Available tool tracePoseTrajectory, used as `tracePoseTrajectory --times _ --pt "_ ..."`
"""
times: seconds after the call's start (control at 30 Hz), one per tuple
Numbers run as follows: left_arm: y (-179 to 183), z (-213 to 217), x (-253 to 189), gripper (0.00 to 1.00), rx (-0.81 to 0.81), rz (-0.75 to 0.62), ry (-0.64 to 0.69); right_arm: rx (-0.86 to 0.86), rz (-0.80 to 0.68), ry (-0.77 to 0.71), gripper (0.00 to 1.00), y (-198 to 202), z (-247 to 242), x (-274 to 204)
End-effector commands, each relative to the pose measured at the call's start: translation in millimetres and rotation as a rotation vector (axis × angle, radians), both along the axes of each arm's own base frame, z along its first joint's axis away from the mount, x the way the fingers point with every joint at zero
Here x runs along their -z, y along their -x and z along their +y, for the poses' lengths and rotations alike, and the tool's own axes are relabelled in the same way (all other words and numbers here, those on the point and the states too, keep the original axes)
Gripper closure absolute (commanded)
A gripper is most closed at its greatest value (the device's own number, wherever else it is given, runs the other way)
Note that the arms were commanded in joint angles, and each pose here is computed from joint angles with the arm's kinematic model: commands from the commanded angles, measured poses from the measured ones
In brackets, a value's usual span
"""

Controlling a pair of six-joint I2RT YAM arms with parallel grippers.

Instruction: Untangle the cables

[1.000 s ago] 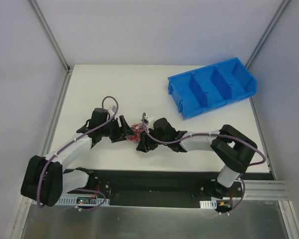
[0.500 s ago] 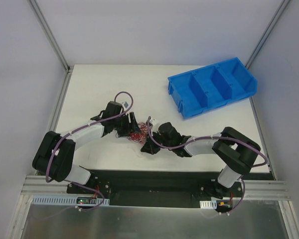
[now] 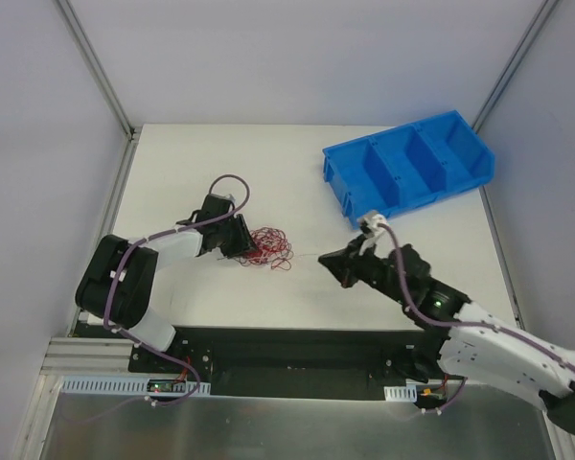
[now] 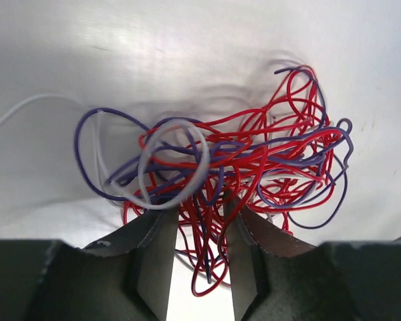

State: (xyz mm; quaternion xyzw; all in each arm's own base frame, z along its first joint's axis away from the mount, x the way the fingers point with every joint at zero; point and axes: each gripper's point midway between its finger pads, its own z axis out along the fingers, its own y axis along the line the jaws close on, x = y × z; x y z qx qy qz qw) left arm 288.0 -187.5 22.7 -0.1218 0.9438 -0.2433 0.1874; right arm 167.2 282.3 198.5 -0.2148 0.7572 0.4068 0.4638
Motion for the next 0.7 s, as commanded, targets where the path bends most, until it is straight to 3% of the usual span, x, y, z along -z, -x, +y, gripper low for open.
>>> tracePoseTrajectory --times 0.0,0.2,0.4,0.53,0.67 --pt "12.7 61.4 21.9 0.69 -0.184 0.053 -0.113 0.370 -0.156 0.111 1.00 -24.9 -95.7 -25.3" --pt "17.6 90.0 1.3 0.69 -0.290 -0.014 -0.090 0.610 -0.318 0.033 1.00 -27.6 -164.6 -95.7" --pt "13.8 91.6 -29.4 0.65 -0.309 -0.108 -0.061 0.702 -0.384 0.081 1.00 -27.7 -194.7 -122.4" --pt "14.6 92.6 -38.3 0.62 -0.303 -0.121 -0.060 0.670 -0.420 0.062 1.00 -24.9 -191.7 -140.7" --pt "16.8 81.1 -52.4 0.48 -0.256 -0.150 0.002 0.692 -0.391 0.180 1.00 -38.4 -183.7 -140.4"
